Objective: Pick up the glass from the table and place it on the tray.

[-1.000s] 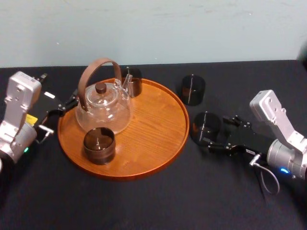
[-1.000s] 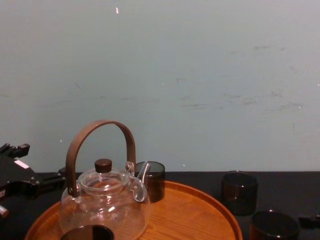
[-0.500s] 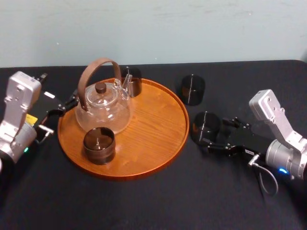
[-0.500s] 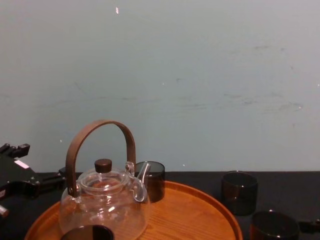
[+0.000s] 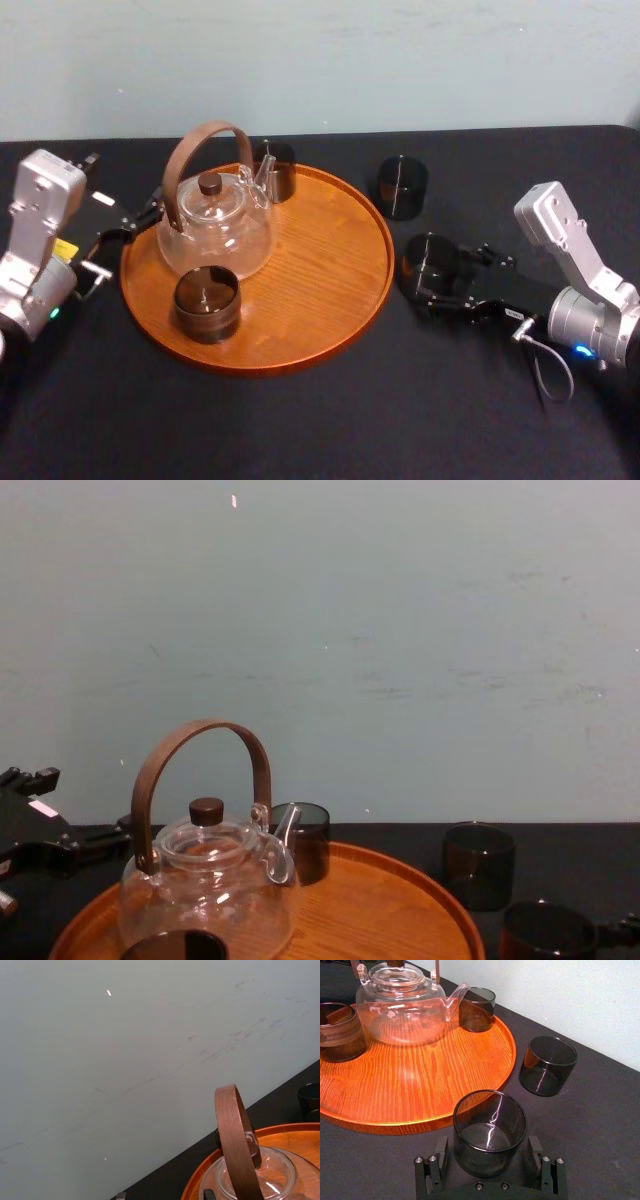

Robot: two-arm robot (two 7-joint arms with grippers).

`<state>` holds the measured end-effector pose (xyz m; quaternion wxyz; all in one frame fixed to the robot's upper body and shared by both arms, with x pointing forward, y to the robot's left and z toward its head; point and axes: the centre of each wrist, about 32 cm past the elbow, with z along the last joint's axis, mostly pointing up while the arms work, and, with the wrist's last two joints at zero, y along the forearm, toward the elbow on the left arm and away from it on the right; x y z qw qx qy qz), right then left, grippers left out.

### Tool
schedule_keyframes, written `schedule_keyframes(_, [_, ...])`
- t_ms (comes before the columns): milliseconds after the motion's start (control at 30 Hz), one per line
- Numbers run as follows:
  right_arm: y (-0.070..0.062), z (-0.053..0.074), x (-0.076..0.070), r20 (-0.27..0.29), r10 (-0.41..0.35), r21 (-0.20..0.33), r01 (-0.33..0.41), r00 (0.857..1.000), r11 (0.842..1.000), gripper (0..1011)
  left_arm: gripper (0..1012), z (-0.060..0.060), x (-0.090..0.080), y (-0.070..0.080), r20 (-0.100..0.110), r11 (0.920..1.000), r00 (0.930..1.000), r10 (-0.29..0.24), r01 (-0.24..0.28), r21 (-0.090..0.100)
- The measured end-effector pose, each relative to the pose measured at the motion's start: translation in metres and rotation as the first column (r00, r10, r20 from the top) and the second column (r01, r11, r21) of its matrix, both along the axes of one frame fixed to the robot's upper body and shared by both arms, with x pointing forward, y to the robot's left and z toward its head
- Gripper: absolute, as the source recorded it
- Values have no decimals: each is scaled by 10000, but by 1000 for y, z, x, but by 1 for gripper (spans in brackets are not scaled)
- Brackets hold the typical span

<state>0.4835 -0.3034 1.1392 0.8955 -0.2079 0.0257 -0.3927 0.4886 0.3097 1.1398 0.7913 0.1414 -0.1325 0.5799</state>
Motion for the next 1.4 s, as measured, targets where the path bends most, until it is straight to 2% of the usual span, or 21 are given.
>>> schedule_keyframes(900, [9,-3,29,-332,53,293,-43,9994,9996,1002,1001,0,0,0,-1,10000,10000,1,-1,0])
schedule_keyframes(1400, [12,-4,32,-295,151,313,-142,9994,9994,1002,1002,0,0,0,-1,10000,10000,1,-1,0])
